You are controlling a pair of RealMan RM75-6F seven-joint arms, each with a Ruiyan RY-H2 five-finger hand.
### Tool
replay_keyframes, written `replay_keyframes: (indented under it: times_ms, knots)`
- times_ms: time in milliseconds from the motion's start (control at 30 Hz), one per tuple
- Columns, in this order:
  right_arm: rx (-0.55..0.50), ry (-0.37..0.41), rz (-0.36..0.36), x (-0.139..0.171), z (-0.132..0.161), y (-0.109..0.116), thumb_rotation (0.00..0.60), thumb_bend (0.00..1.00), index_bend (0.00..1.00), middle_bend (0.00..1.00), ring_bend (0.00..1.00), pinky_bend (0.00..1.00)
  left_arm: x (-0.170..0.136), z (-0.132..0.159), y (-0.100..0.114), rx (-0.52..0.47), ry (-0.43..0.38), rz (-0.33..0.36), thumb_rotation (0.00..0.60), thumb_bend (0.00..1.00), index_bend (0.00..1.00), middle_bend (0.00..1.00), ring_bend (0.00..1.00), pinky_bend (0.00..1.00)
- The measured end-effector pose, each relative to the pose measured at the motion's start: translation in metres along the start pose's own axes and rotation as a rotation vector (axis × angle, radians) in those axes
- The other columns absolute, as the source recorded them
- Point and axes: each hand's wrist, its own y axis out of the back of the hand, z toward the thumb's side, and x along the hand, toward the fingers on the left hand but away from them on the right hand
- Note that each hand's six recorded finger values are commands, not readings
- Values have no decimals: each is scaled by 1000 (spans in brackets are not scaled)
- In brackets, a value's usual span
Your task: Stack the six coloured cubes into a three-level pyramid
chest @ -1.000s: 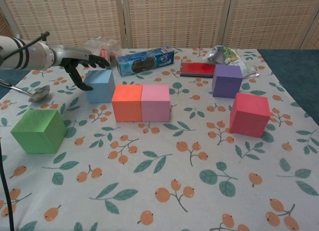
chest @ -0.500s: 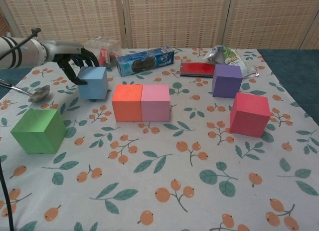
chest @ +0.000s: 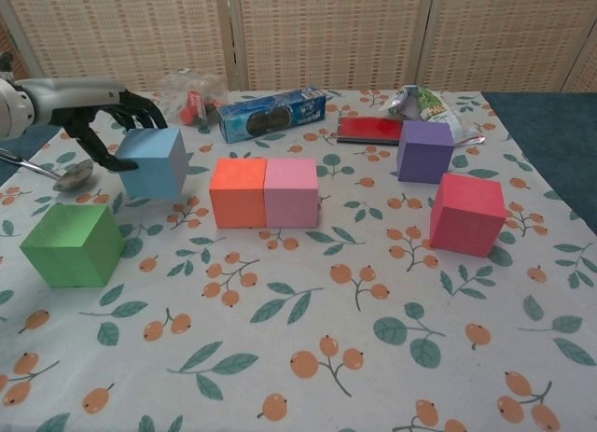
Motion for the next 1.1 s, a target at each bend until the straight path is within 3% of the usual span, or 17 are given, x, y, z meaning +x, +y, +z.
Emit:
replay_keyframes:
  times_ms: [533,1100]
  knots:
    - [4,-11,-20,11,-2,6,600,109,0,8,0,0,-5,37,-32,31,-9,0,600,339,282,334,287,158]
    - [4,-33,-33,14,-7,10,600,110,0,8,0,0,12,50,-34,37,-15,16,600,338,281,330,266,140]
